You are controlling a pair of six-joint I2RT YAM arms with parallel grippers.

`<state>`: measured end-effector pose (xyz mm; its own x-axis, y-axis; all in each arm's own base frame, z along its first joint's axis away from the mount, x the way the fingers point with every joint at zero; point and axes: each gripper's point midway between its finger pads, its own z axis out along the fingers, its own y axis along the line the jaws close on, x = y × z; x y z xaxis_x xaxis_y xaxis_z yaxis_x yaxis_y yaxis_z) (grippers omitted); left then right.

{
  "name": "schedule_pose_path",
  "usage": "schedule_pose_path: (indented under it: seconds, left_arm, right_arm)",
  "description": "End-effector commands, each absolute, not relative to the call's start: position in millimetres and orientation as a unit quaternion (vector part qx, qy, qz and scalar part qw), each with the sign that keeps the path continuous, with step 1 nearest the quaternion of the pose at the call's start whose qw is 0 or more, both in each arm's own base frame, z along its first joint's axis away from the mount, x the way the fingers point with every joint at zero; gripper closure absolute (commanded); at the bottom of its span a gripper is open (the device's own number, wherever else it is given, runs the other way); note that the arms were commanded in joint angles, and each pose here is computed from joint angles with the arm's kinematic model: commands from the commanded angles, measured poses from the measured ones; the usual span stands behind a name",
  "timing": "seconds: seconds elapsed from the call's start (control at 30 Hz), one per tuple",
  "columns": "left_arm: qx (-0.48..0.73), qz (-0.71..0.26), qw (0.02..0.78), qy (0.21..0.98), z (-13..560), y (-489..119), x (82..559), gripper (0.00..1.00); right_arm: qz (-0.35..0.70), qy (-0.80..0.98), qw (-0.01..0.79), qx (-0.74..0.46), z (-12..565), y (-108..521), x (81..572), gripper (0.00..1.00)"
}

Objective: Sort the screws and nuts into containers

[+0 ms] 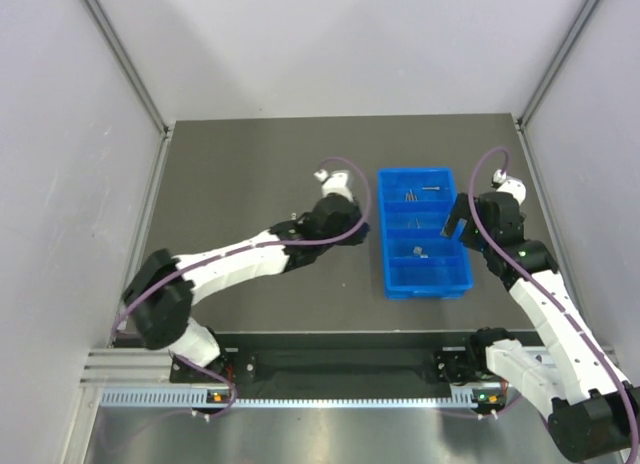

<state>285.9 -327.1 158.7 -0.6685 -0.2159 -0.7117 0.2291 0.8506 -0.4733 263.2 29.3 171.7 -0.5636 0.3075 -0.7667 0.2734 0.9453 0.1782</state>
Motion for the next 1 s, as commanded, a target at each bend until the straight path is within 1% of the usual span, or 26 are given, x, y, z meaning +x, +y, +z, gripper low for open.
schedule_pose_path:
  seconds: [0.0,0.03,0.07,0.1,0.13,0.17,0.2,0.23,0.4,0.5,0.53,0.6,0.63,0.73,0.77,0.8,0.83,0.87,0.9,0.93,0.97]
  left_arm:
    - [0.024,-0.366,0.437,0.821,211,-405,297,0.85]
    - [0.041,-0.372,0.428,0.822,208,-419,294,0.85]
    - [0.054,-0.367,0.411,0.832,188,-436,292,0.85]
    - [0.059,-0.382,0.414,0.824,200,-451,295,0.85]
    - [0.066,-0.391,0.407,0.823,198,-461,294,0.85]
    - [0.075,-0.385,0.396,0.830,180,-472,292,0.85]
    - [0.076,-0.393,0.400,0.824,188,-482,294,0.85]
    - [0.080,-0.389,0.390,0.831,173,-489,295,0.85]
    - [0.087,-0.387,0.382,0.835,164,-505,300,0.84]
    - [0.101,-0.390,0.370,0.837,162,-509,296,0.79]
    - [0.107,-0.391,0.370,0.836,163,-509,295,0.73]
    - [0.115,-0.396,0.370,0.833,170,-508,291,0.63]
    - [0.117,-0.400,0.376,0.828,179,-506,291,0.52]
    - [0.112,-0.384,0.395,0.827,189,-493,294,0.39]
    - [0.107,-0.386,0.410,0.819,209,-486,294,0.33]
    - [0.104,-0.376,0.419,0.820,208,-477,294,0.31]
    - [0.090,-0.353,0.443,0.819,213,-464,303,0.29]
    - [0.078,-0.349,0.460,0.813,232,-448,303,0.26]
    - [0.068,-0.317,0.461,0.826,219,-429,304,0.24]
    - [0.036,-0.301,0.491,0.817,240,-402,313,0.23]
    - [0.022,-0.271,0.492,0.827,223,-379,314,0.21]
  right_arm:
    - [0.022,0.859,0.481,0.172,204,26,268,0.00]
    - [0.023,0.860,0.480,0.172,204,26,267,0.00]
    - [0.022,0.859,0.482,0.173,205,25,266,0.00]
    - [0.022,0.858,0.483,0.174,206,25,265,0.00]
    - [0.021,0.858,0.483,0.172,206,25,265,0.00]
    - [0.020,0.858,0.483,0.173,207,24,264,0.00]
    - [0.019,0.857,0.484,0.173,208,23,264,0.00]
    - [0.019,0.858,0.484,0.171,209,23,263,0.00]
    - [0.019,0.856,0.488,0.170,212,23,262,0.00]
    - [0.019,0.857,0.487,0.168,211,24,262,0.00]
    - [0.019,0.856,0.488,0.168,211,24,262,0.00]
    - [0.021,0.856,0.489,0.166,211,25,263,0.00]
    - [0.024,0.856,0.489,0.165,212,26,264,0.00]
    - [0.035,0.858,0.488,0.154,213,31,265,0.00]
    - [0.036,0.858,0.489,0.153,214,32,266,0.00]
    - [0.041,0.859,0.490,0.147,216,34,267,0.00]
    - [0.044,0.858,0.491,0.144,218,35,267,0.00]
    - [0.046,0.858,0.493,0.137,220,37,267,0.01]
    - [0.060,0.858,0.494,0.128,223,42,268,0.00]
    - [0.074,0.854,0.501,0.118,228,48,270,0.00]
    - [0.087,0.854,0.501,0.107,229,54,271,0.00]
